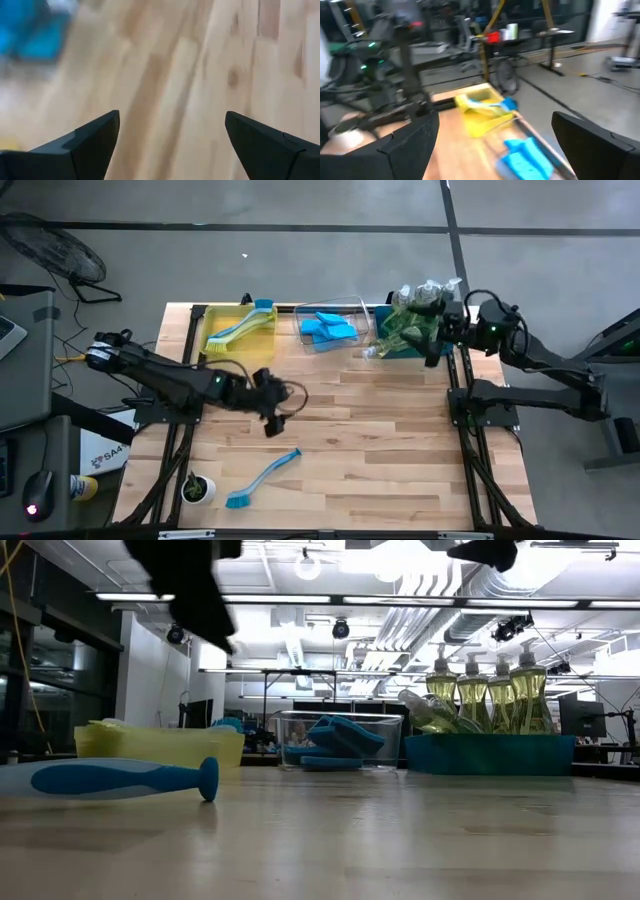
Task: Pick & Place Kitchen Sink Supplies
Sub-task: Put the blue dish brush into the yellow bin
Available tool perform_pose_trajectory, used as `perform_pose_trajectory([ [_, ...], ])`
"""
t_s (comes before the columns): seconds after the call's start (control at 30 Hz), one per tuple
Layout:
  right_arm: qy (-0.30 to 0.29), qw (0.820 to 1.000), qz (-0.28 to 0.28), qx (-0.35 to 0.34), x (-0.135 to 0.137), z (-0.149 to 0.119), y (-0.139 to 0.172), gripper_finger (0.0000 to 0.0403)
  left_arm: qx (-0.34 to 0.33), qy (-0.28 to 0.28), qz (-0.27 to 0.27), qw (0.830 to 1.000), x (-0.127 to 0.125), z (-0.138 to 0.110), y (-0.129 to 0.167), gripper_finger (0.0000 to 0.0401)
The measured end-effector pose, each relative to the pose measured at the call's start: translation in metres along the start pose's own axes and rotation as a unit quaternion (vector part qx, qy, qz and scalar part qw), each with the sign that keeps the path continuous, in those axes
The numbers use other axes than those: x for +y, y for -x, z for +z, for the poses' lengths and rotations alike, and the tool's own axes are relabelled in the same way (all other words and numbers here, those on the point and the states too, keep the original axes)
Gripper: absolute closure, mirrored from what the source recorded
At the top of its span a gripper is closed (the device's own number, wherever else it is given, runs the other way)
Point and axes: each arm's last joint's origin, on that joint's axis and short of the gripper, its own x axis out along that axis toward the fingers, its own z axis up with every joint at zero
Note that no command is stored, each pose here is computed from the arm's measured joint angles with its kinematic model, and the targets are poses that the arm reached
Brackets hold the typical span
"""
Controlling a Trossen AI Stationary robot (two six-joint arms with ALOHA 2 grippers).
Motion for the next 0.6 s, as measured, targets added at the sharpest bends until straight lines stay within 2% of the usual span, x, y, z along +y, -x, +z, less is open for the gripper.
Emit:
perform_pose_trajectory([
  [0.1,0.010,0.999,0.035,0.014,0.012,-0.003,-0.005,0.0023,0.043,0.027,0.010,0.999,-0.011,-0.016,0.007,0.0043],
  [0.23,0.034,0.996,0.070,0.035,0.028,-0.009,-0.015,0.0024,0.063,0.049,0.021,0.997,-0.027,-0.033,0.018,0.0043],
  [0.6,0.075,0.989,0.083,0.098,0.063,-0.031,-0.042,0.0024,0.093,0.115,0.003,0.989,-0.059,-0.066,0.044,0.0043],
])
